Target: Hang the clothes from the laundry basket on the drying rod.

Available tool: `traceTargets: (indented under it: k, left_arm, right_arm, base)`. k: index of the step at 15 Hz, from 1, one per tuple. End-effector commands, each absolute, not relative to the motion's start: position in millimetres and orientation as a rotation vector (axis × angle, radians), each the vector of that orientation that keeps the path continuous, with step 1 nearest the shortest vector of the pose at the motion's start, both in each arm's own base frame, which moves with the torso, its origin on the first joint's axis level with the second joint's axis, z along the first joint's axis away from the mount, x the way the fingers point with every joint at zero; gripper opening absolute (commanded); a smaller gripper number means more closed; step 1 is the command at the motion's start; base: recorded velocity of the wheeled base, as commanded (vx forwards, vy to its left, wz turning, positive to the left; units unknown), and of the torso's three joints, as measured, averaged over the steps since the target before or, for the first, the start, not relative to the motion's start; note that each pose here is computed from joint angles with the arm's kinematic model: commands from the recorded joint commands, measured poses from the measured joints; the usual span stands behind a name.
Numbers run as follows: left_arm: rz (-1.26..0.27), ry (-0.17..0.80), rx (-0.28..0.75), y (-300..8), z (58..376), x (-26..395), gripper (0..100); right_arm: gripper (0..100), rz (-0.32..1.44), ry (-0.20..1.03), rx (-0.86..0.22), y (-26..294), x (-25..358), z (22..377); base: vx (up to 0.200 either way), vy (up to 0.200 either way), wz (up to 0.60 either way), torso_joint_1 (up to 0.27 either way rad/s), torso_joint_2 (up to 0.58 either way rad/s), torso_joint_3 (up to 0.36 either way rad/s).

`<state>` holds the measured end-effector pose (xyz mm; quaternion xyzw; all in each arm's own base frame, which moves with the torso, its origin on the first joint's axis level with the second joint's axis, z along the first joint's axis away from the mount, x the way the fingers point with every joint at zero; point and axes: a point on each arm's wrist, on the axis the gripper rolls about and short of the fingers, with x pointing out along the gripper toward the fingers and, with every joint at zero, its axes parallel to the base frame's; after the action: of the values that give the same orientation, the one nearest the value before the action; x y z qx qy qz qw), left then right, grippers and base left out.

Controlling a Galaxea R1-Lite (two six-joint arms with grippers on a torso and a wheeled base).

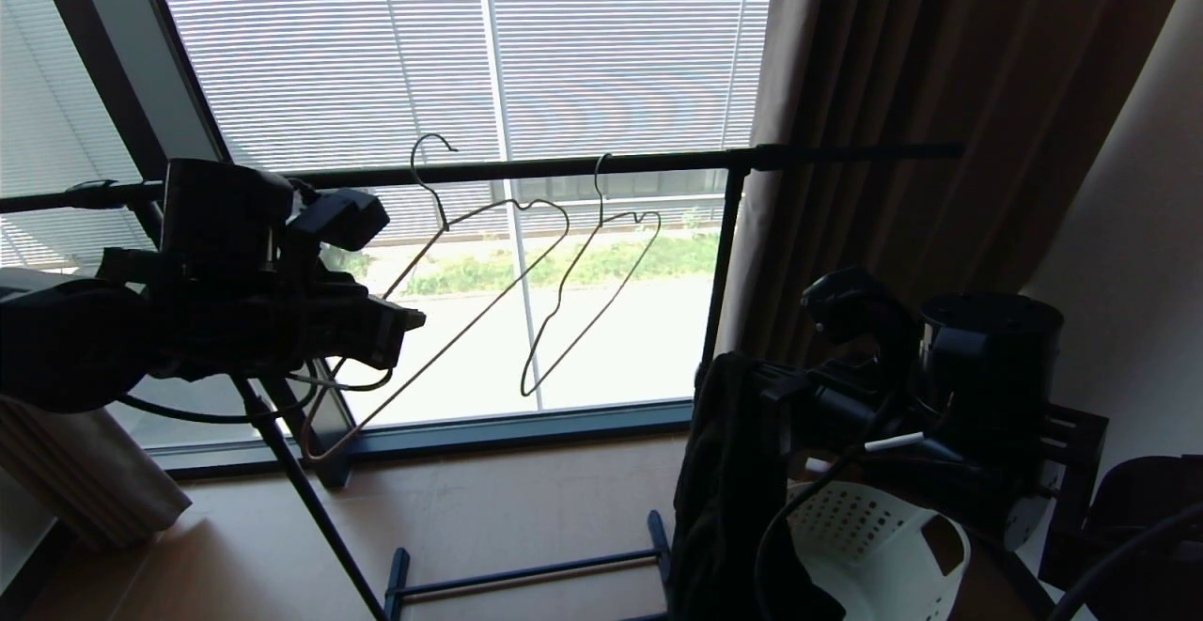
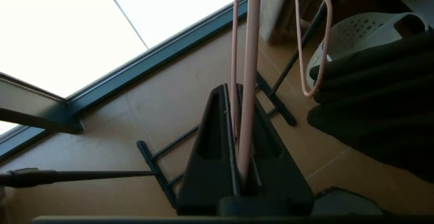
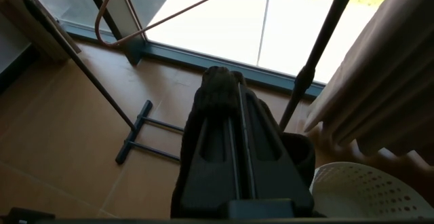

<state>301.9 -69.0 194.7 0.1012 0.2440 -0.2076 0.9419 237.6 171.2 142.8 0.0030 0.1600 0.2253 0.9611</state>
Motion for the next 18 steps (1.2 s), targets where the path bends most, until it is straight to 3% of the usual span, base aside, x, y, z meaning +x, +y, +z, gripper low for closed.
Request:
traceTargets:
  k: [1,3,8,11,18]
  left_arm:
    - [-0.419,0.442,0.207,-61.4,200.5,268.1,0]
    - [-0.412,0.388,0.200,-54.9,204.0,239.6,0]
    - [-0.425,0.370,0.200,-44.3,196.1,182.1,0]
    - [-0.510,0.336,0.189,-42.0,191.2,151.5,0]
    - [-0.715,0.378,0.219,-63.2,177.3,146.0,0]
  right_arm:
    - [0,0.457,0.319,0.008,171.1,237.3,144.2]
    - [0,0.456,0.322,0.006,171.4,237.7,143.3]
    - [0,0.454,0.326,0.005,171.6,238.8,141.9]
    - [0,0.453,0.333,0.000,173.4,241.2,137.5]
    - [0,0.304,0.281,-0.105,157.0,257.7,136.4]
  base:
    - [0.000,0.000,0.00,0.000,0.00,0.000]
    - [0.000,0.000,0.00,0.000,0.00,0.000]
    - [0.000,0.000,0.00,0.000,0.00,0.000]
    - [0.000,0.000,0.00,0.000,0.00,0.000]
    - [0.000,0.000,0.00,0.000,0.00,0.000]
